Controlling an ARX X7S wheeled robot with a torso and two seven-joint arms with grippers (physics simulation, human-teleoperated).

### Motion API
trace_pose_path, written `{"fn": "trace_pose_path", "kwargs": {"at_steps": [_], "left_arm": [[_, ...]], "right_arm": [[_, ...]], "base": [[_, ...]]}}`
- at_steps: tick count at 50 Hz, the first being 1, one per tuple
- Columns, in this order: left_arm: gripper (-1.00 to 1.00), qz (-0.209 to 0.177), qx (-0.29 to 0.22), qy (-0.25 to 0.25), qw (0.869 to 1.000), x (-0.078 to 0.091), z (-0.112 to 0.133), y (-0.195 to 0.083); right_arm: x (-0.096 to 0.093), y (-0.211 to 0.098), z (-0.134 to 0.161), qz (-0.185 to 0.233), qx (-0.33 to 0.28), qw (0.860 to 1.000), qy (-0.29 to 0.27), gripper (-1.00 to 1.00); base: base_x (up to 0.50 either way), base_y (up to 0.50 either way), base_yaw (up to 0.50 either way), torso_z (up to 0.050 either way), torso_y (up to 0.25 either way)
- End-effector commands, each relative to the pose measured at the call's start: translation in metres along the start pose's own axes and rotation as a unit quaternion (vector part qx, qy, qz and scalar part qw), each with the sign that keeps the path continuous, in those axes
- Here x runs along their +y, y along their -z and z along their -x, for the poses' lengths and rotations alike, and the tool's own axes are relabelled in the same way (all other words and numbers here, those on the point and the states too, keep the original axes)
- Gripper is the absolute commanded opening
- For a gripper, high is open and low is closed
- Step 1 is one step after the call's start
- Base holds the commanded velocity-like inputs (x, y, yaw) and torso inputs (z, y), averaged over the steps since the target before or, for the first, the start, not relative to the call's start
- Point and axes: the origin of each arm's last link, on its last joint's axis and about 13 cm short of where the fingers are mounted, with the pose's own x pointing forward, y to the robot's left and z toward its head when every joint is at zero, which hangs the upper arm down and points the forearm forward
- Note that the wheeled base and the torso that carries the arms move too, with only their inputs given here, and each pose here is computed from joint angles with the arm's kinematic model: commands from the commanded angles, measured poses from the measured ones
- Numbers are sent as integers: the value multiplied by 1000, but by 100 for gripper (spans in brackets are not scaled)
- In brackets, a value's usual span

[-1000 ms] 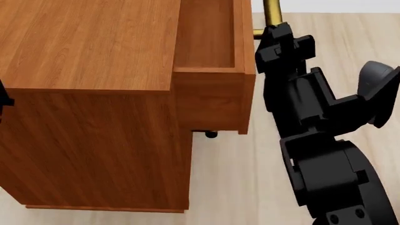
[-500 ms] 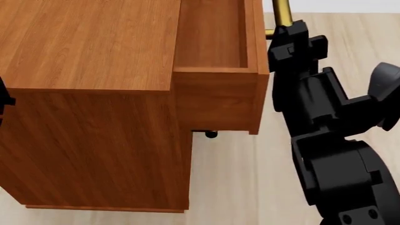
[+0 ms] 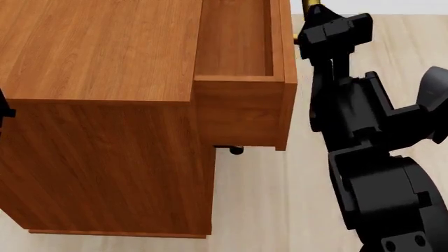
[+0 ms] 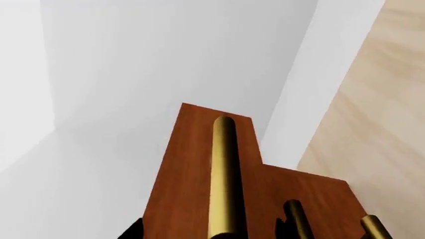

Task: Close the bottom drawer of the cabinet and open the top drawer.

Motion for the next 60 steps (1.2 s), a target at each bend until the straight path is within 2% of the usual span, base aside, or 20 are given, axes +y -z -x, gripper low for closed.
{"fn": "trace_pose_path", "kwargs": {"at_steps": [1,23,60], "left_arm": [[100,0,0,-1,1000,0,0,1],[100,1,-3,2,1000,-1,0,-1],[100,0,-8,-1,1000,0,-1,-5]], "right_arm": [[12,-4,4,20,-12,998,-54,100],[10,-6,8,19,-21,998,-48,100],[-17,-5,5,6,-26,1000,-10,100]], "base": [[0,0,0,0,0],[-1,0,-1,0,1],[0,0,0,0,1]]}}
